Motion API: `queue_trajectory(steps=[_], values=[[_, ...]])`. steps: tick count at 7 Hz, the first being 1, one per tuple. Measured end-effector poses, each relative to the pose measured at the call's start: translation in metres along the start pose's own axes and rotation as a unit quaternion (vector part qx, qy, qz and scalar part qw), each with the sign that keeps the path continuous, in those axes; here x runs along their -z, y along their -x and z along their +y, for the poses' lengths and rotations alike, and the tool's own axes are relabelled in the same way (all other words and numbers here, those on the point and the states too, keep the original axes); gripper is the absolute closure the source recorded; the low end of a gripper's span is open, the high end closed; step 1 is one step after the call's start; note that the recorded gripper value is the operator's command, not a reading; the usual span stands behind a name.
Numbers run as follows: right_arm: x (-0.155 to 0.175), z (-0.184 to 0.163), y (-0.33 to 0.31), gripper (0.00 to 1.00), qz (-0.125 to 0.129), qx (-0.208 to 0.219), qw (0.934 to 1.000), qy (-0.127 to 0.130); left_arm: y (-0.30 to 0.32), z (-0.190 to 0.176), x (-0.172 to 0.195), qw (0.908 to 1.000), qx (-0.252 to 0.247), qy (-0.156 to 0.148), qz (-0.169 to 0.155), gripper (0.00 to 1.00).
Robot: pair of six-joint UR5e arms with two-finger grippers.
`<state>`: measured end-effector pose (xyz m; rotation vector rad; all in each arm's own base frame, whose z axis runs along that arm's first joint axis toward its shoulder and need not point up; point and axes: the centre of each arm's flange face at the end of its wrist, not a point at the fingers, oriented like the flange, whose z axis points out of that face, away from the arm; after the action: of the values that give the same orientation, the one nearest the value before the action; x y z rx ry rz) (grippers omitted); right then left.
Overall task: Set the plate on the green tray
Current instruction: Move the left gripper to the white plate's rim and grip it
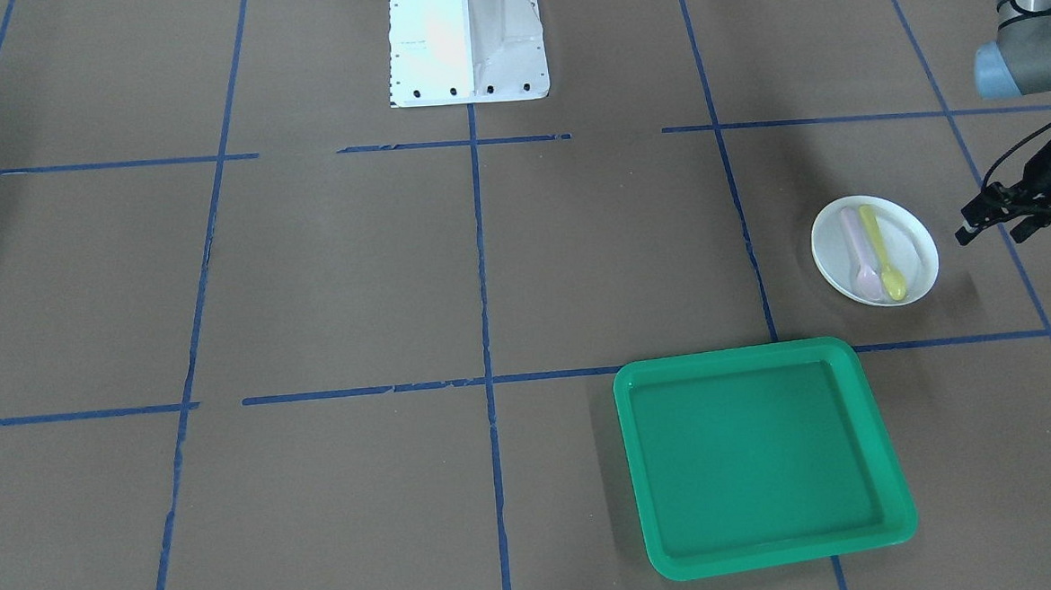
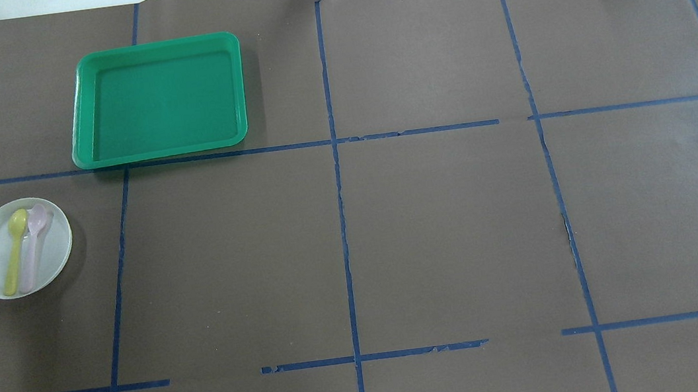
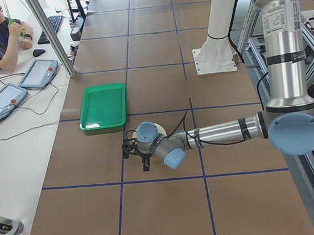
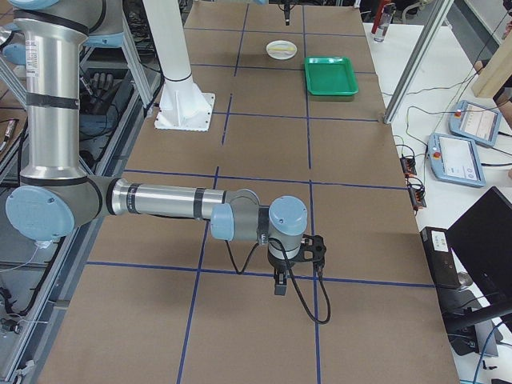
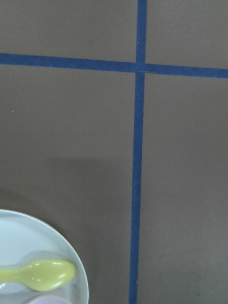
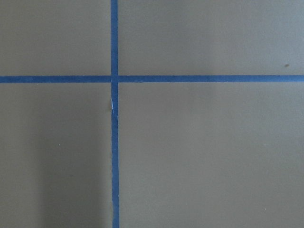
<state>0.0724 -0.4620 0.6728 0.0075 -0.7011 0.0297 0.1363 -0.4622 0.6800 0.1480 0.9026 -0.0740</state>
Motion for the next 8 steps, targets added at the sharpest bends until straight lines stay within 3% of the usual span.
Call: queue_trajectory(steps=[1, 4, 8], values=[[0.000, 0.000, 0.000, 0.00, 0.000, 0.000, 1.0000, 0.000, -0.007, 0.002, -0.012, 1.0000, -0.006, 0.006, 0.000, 0.00], [0.000, 0.000, 0.000, 0.00, 0.000, 0.000, 1.0000, 0.000, -0.028, 0.001, -0.027, 0.9996, -0.021, 0.016, 0.007, 0.35], [0.000, 0.000, 0.000, 0.00, 0.000, 0.000, 1.0000, 0.000, -0.035, 0.003, -0.031, 0.9993, -0.028, 0.021, 0.011, 0.43]])
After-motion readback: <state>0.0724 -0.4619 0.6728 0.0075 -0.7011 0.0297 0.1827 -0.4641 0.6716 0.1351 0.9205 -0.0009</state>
